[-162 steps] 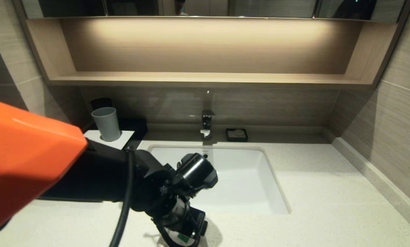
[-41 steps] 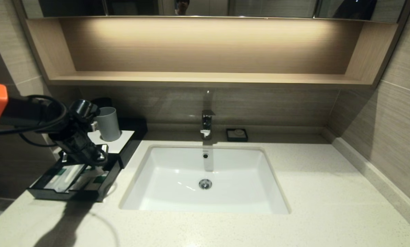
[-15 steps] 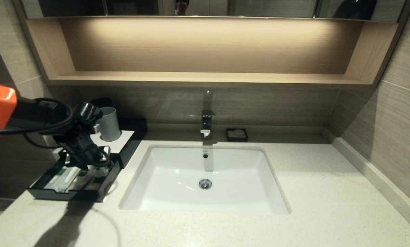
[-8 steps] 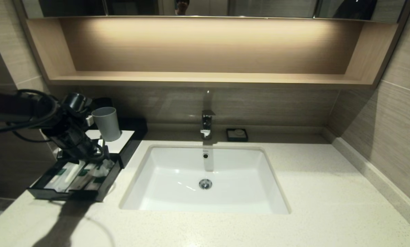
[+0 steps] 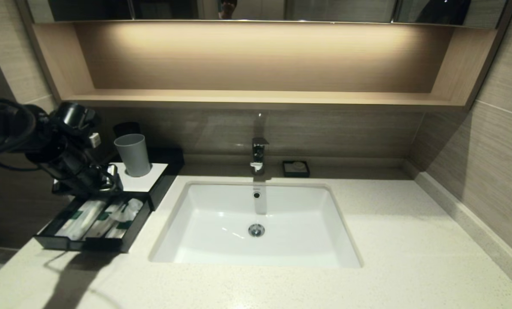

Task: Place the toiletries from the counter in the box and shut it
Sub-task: Place the bathroom toiletry into the drawer, then close the drawer

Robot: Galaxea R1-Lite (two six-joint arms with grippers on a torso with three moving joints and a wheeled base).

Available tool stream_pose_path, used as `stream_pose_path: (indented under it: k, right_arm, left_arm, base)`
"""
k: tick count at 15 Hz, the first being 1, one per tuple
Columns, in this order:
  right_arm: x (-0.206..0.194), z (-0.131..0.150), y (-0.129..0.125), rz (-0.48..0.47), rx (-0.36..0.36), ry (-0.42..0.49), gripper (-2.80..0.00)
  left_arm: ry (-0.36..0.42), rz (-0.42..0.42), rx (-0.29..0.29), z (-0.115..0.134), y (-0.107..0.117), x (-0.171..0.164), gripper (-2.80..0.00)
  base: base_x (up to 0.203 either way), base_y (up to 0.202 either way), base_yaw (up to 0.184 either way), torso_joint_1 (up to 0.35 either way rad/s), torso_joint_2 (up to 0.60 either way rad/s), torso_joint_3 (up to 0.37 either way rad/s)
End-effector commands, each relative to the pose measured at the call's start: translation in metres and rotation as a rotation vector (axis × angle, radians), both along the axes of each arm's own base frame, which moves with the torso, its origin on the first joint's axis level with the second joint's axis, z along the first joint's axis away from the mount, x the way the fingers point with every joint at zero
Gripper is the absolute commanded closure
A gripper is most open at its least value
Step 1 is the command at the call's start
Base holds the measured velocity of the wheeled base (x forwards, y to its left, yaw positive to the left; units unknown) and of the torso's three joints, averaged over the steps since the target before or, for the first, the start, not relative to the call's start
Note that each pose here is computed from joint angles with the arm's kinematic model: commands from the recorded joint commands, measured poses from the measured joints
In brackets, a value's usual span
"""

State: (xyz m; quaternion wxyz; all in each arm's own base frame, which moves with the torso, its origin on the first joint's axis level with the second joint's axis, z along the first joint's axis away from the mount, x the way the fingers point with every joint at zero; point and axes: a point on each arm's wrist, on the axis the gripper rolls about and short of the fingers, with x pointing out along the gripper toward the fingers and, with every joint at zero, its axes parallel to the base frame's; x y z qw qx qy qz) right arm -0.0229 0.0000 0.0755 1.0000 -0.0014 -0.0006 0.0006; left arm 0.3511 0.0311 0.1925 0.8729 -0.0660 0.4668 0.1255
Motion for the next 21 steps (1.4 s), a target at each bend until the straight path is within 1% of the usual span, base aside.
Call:
stream_pose_path:
  k: [1,5,8,11,14,18,19,21]
  right_arm:
    - [0.0,0.0,0.0,0.0,0.0,0.002,0.0]
    - [0.0,0.0,0.0,0.0,0.0,0.003,0.0]
    - [0.0,0.0,0.0,0.0,0.0,0.001,0.0]
    - [0.0,0.0,0.0,0.0,0.001,0.002,0.0]
    - [0.0,0.0,0.0,0.0,0.0,0.001,0.0]
    - [0.0,0.0,0.0,0.0,0.0,0.001,0.0]
    - [0.0,0.0,0.0,0.0,0.0,0.001,0.0]
    - [0.0,0.0,0.0,0.0,0.001,0.001,0.0]
  left_arm:
    - [-0.001,0.035,-0.005,0.015,0.007,-0.016,0.0]
    - [0.084,0.117,-0.027,0.01,0.026,-0.029,0.0]
    - [0.084,0.142,-0.036,0.016,0.027,-0.042,0.0]
    - [0.113,0.161,-0.048,0.01,0.027,-0.052,0.0]
    - [0.115,0.218,-0.053,0.008,0.044,-0.057,0.0]
    - [0.156,0.294,-0.056,-0.004,0.073,-0.061,0.0]
    - [0.169,0.295,-0.054,-0.006,0.076,-0.063,0.0]
    - [0.207,0.296,-0.061,-0.014,0.074,-0.069,0.0]
  base:
    - [0.0,0.0,0.0,0.0,0.0,0.0]
    - [0.0,0.0,0.0,0.0,0.0,0.0]
    - [0.0,0.0,0.0,0.0,0.0,0.0]
    - [0.0,0.0,0.0,0.0,0.0,0.0]
    - [0.0,0.0,0.0,0.0,0.0,0.0]
    - [0.0,0.0,0.0,0.0,0.0,0.0]
    - [0.0,0.0,0.0,0.0,0.0,0.0]
    - [0.0,0.0,0.0,0.0,0.0,0.0]
